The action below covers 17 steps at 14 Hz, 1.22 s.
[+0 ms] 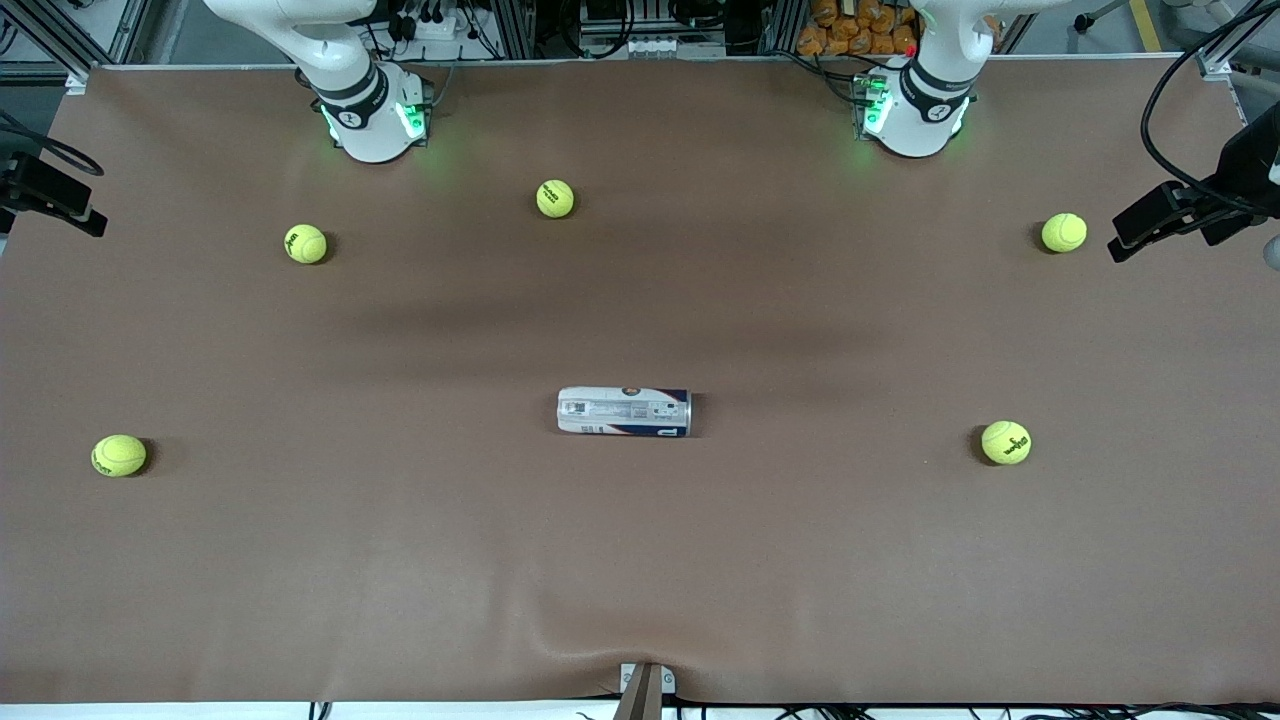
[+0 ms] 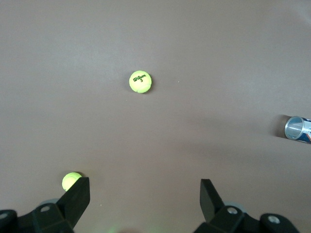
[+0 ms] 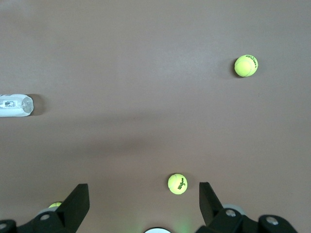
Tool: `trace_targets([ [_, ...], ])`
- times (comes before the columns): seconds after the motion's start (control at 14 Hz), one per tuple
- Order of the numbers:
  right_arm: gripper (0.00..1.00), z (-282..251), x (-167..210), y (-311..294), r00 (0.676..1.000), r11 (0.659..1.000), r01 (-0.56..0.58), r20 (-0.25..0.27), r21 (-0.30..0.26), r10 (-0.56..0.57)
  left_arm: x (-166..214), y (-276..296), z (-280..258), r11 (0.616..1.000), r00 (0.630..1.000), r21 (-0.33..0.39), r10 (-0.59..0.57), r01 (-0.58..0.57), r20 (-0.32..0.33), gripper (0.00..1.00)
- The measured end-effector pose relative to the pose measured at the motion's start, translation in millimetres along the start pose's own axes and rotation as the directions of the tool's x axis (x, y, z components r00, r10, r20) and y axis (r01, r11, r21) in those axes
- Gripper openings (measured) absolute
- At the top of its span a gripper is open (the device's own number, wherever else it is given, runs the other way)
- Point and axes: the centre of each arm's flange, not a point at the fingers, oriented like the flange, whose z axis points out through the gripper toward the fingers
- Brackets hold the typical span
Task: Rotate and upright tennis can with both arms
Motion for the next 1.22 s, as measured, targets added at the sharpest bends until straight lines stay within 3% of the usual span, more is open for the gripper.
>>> trace_targets([
  [0.64, 1.0, 4, 2, -1, 1.0, 1.0, 0.017, 0.007, 0.0, -0.017, 6, 2, 13, 1.0, 1.0, 0.003, 0.003, -0.003, 0.024, 1.0],
  [0.93, 1.0, 4, 3, -4, 0.999, 0.999, 0.042, 0.009, 0.0, -0.042, 32, 28, 84, 0.998, 0.985, -0.06, 0.038, -0.029, 0.167, 1.0],
  [1.22, 1.0, 5, 3, -1, 0.997, 0.997, 0.077, 0.009, 0.001, -0.077, 64, 75, 186, 0.974, 0.946, -0.226, 0.072, 0.001, 0.316, 1.0],
])
